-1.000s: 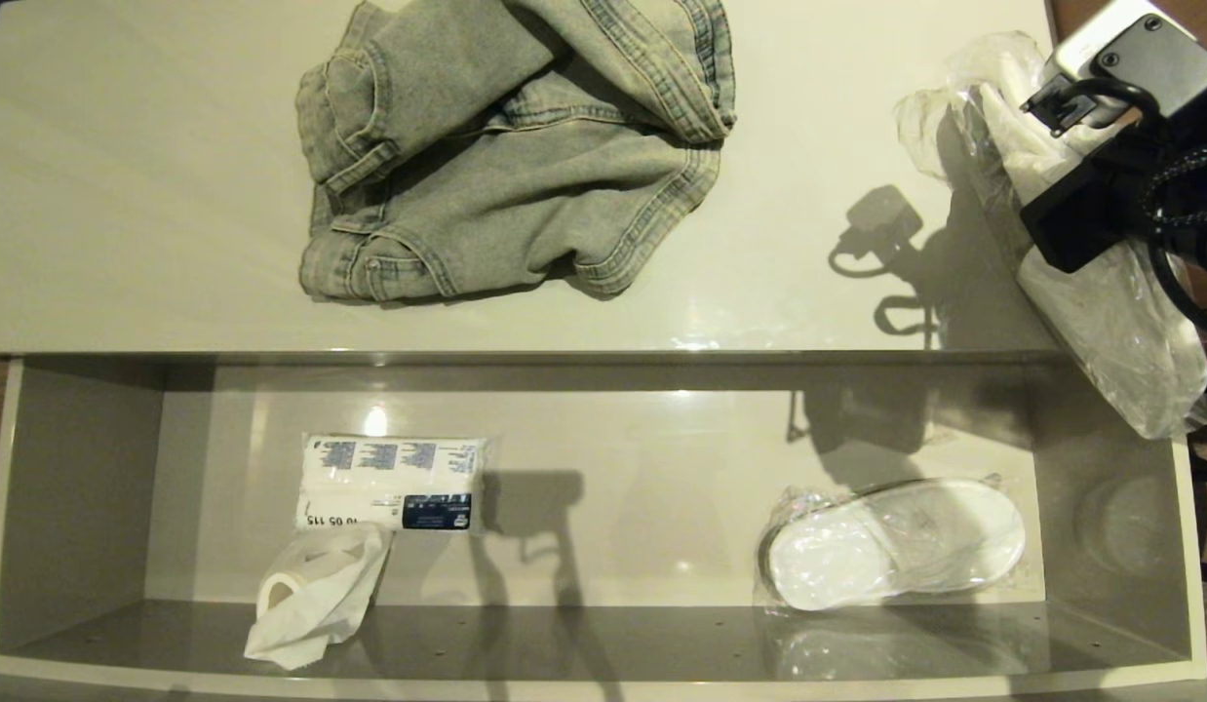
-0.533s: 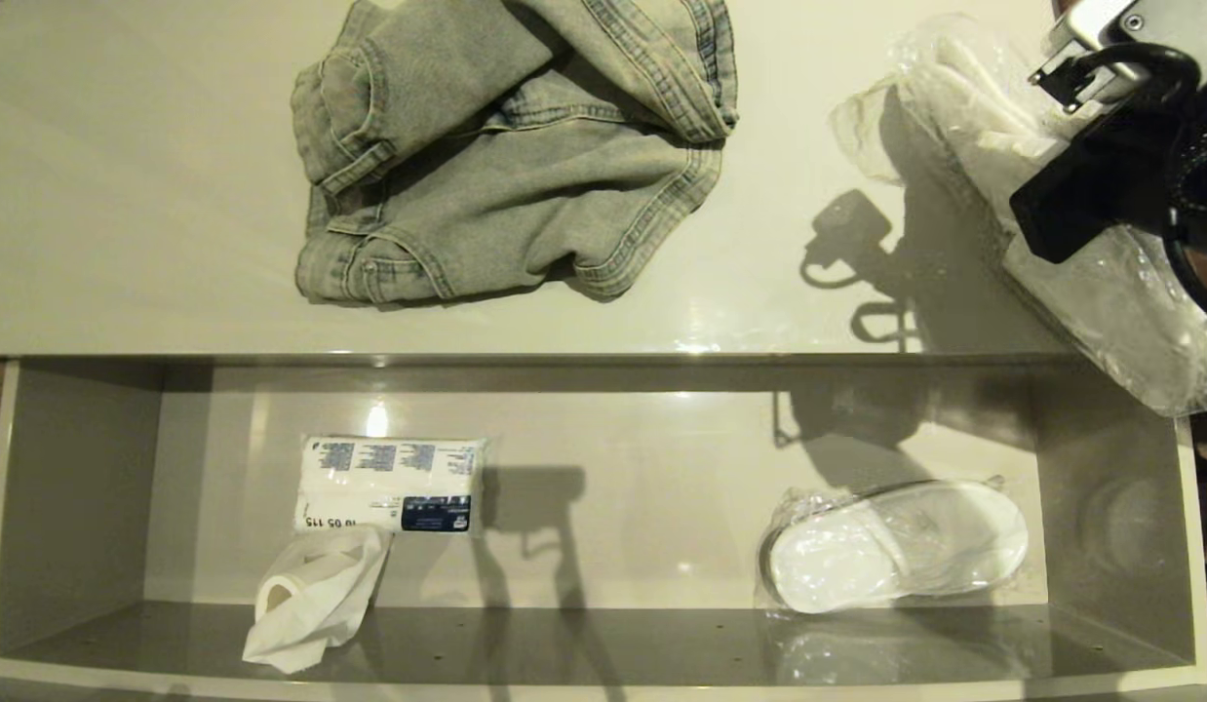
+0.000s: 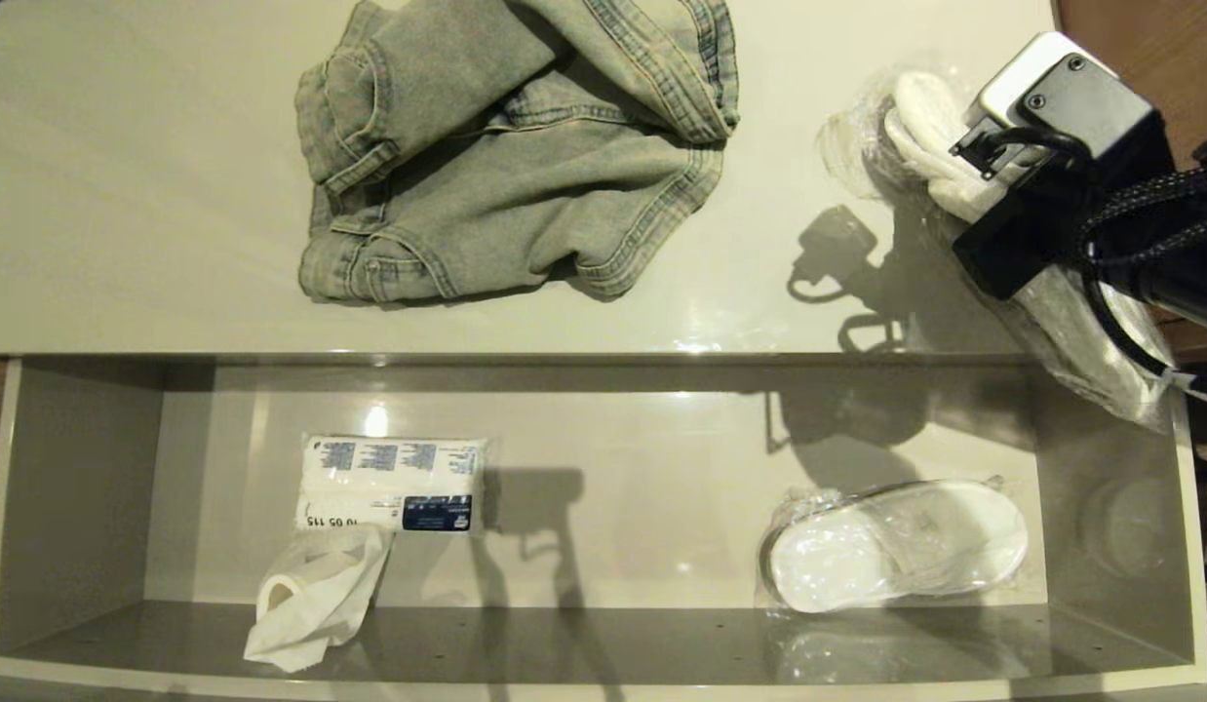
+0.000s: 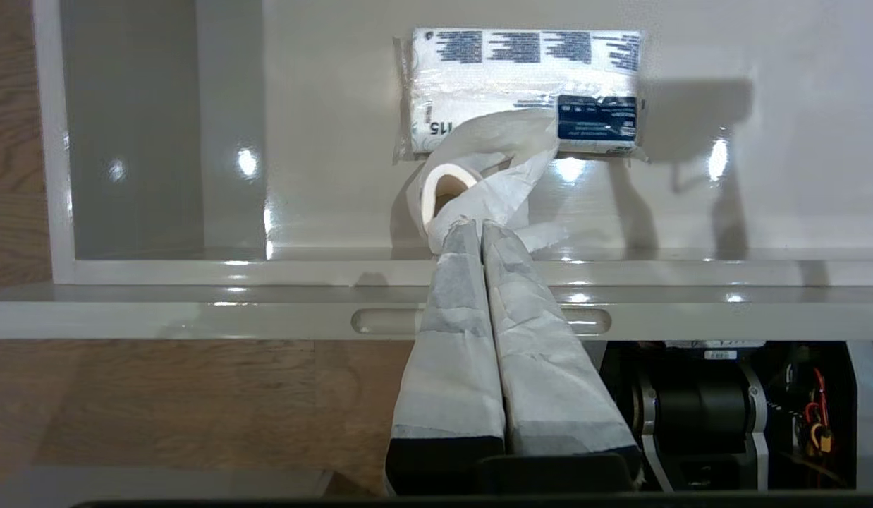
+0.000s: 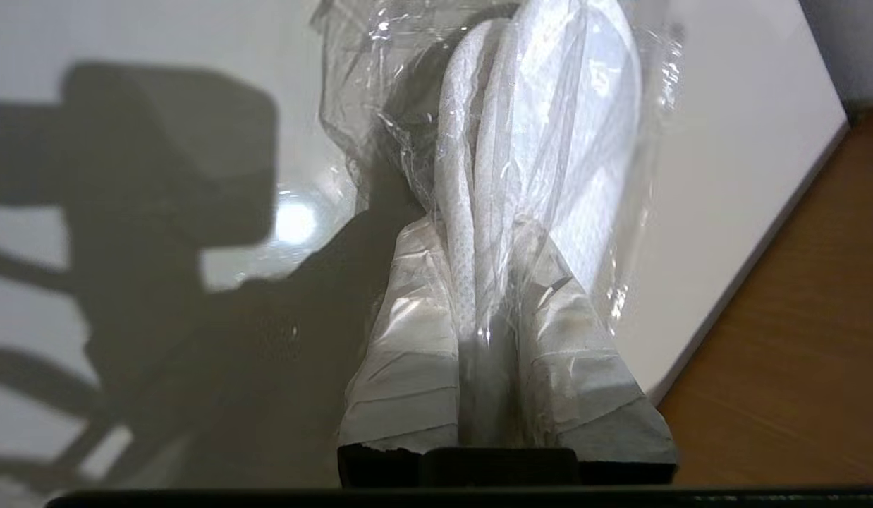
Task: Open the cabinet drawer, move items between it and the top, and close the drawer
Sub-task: Place the disposable slippers on the table
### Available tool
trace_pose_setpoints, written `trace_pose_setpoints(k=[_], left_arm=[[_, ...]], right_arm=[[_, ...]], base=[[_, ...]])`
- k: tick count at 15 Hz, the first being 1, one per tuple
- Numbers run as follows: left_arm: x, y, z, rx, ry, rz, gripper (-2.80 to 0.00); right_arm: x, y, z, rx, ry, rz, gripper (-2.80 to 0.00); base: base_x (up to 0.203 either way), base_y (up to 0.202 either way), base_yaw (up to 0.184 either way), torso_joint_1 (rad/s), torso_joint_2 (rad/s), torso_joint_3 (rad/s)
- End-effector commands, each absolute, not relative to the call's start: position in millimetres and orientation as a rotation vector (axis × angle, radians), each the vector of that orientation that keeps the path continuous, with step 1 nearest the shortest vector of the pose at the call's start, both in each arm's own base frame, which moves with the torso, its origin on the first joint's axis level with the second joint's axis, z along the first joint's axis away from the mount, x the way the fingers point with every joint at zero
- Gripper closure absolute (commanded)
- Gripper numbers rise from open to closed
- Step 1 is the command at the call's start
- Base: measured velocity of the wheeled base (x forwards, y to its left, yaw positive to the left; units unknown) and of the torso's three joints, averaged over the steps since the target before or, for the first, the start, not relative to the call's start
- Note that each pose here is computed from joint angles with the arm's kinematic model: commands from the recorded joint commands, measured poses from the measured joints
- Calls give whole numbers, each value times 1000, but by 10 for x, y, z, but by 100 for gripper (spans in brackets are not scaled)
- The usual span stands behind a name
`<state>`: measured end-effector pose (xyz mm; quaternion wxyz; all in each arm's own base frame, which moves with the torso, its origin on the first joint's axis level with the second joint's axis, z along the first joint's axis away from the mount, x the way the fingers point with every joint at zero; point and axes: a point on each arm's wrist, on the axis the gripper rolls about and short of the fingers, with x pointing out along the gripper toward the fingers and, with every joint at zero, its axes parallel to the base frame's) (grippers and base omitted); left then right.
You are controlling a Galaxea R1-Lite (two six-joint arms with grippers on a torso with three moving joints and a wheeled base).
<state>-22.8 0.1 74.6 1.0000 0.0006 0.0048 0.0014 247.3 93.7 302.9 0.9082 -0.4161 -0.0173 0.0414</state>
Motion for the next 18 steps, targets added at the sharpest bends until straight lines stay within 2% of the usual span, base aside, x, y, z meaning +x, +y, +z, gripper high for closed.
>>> trace_pose_setpoints(k=[1,2,3,12,18], left_arm=[[-228,1,745,2,9,3,0],[-228,1,744,2,11,3,0],[-228,1,744,2,11,3,0],[-228,1,745,2,9,3,0],[-228,1,745,2,9,3,0]], right_arm=[[2629,887,2872,-877,11,78,0],[2631,892,2884,-869,-26,79,0],[2632,893,2881,-868,-30,82,-280],[2471,865,3077,-863,-119,73,-280],[1974,1186,3309,-831,-275,223,-280]], base=[[0,0,0,0,0,0],[0,0,0,0,0,0],[0,0,0,0,0,0],[0,0,0,0,0,0],[0,0,0,0,0,0]])
